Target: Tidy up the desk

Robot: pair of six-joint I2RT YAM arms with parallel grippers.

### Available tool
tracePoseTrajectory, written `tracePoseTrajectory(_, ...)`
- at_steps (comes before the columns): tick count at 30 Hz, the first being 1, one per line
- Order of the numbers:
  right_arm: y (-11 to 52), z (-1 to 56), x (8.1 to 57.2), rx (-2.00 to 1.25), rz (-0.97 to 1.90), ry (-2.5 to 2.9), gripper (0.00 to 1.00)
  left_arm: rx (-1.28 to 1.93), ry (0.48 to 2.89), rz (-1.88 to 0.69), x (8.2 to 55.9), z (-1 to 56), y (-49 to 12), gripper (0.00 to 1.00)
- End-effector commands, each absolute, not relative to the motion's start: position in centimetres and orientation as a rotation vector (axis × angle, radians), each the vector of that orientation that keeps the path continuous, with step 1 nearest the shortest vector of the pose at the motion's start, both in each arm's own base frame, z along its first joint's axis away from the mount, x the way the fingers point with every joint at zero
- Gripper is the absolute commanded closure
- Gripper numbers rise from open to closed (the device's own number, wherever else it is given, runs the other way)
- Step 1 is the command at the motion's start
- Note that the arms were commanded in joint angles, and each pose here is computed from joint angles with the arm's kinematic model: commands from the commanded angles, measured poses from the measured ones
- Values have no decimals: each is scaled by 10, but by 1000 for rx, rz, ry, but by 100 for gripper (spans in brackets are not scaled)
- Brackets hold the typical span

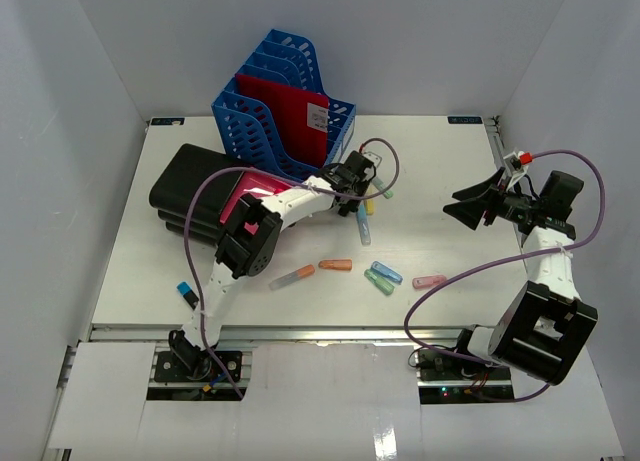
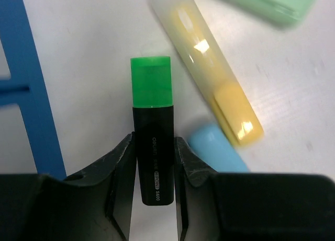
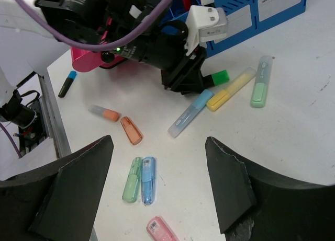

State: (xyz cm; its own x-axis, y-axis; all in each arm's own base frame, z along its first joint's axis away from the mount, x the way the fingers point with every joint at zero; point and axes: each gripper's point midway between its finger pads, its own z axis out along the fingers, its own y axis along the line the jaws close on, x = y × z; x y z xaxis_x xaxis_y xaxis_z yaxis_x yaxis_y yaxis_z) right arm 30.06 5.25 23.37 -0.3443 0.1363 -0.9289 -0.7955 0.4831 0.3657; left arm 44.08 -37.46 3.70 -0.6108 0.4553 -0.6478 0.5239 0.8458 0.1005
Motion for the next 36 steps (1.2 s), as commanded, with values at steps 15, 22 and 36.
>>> tracePoseTrajectory(15, 53, 238, 293, -604, 1059, 1613, 22, 358, 2102, -68, 300, 232, -208, 87)
tracePoseTrajectory(22, 52, 237, 293, -599, 1050, 1620, 22, 314, 2145, 197, 335, 215, -142, 85)
tracePoseTrajectory(36, 57, 238, 287, -677, 1038, 1564, 16, 351, 2172, 304, 366, 195, -139, 35)
